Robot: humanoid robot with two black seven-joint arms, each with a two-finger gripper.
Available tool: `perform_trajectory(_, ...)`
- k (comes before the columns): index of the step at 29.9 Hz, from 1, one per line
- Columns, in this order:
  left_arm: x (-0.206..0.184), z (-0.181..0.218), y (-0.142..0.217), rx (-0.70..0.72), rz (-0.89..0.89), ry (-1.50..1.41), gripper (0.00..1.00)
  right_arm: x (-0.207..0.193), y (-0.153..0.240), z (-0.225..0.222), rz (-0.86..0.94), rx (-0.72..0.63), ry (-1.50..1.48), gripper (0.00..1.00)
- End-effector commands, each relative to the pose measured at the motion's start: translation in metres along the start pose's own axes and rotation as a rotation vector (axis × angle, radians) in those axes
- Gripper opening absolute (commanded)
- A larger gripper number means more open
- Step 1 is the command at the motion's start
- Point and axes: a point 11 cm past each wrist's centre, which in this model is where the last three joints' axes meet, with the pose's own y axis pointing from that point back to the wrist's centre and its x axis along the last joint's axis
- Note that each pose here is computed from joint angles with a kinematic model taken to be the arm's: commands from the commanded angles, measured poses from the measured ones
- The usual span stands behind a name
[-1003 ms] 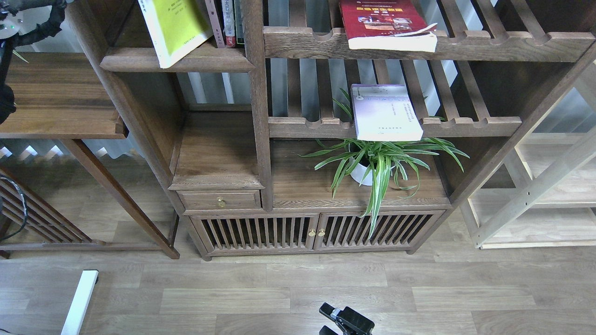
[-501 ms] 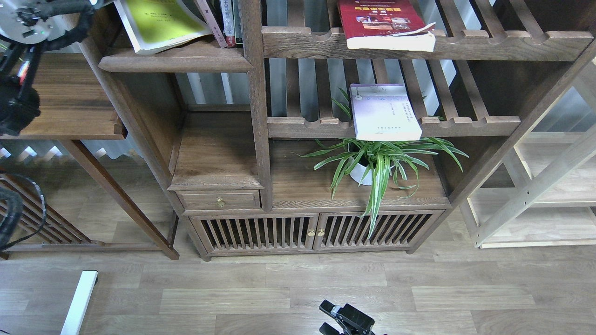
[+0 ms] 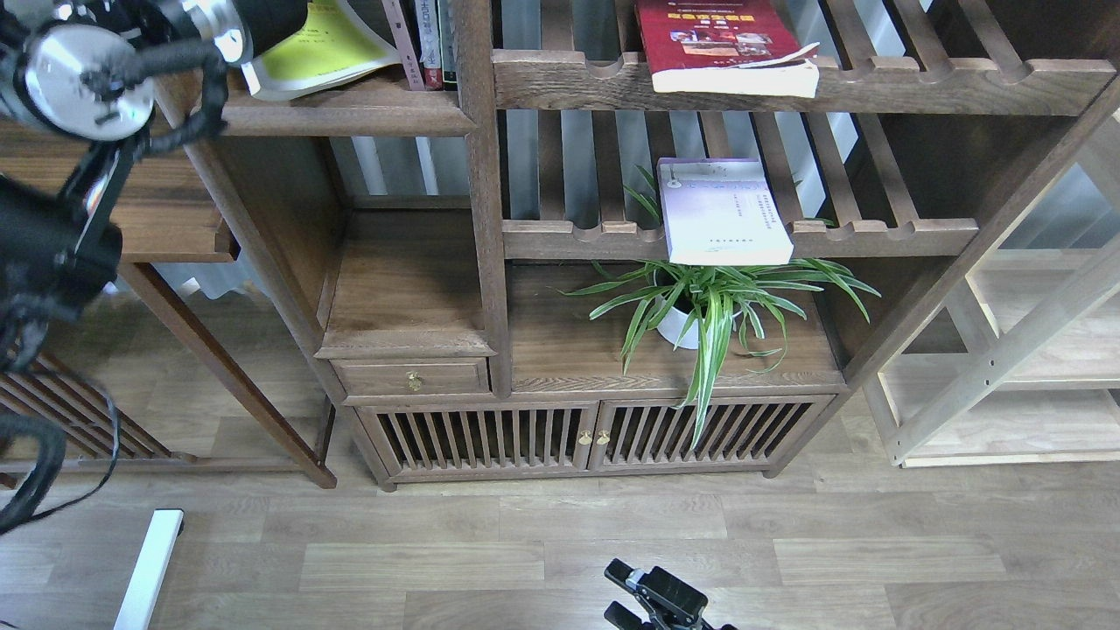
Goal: Organize books on shelf
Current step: 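Push the yellow-green book into the top shelf and release it, then lower the left gripper and raise the right gripper toward the white book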
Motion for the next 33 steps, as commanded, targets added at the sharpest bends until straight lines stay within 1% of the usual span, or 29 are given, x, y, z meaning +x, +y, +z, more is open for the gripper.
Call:
perform_trajectory(1,-0.005,-0.011,0.015,-0.001,-0.026,0.018,0.79,-0.001,-0.002,0.000,-0.005,-0.001,0.000,0.82)
perform_trajectory(7,-0.008,-0.008,0.035,-0.050,-0.062,0.086,0.79,-0.004,-0.002,-0.007,-0.010,0.011,0.009,0.82)
perform_trajectory(12,-0.007,-0.020,0.055,-0.068,-0.086,0.147,0.79,-0.006,-0.002,-0.012,-0.020,0.032,0.005,0.83)
perform_trajectory(17,-0.007,-0.027,0.068,-0.072,-0.123,0.248,0.84,-0.013,-0.001,-0.021,-0.036,0.054,0.016,0.83)
perform_trajectory(22,0.000,-0.052,0.078,-0.057,-0.153,0.379,0.83,-0.023,0.000,-0.031,-0.062,0.077,0.034,0.84)
perform_trajectory(26,0.001,-0.067,0.082,-0.121,-0.228,0.456,0.82,-0.032,-0.003,-0.037,-0.088,0.091,0.046,0.84)
perform_trajectory(29,0.011,-0.085,0.089,-0.175,-0.237,0.541,0.84,-0.037,-0.006,-0.042,-0.098,0.091,0.060,0.84)
perform_trajectory(33,0.019,-0.116,0.102,-0.219,-0.280,0.609,0.83,-0.041,-0.011,-0.044,-0.111,0.099,0.063,0.84)
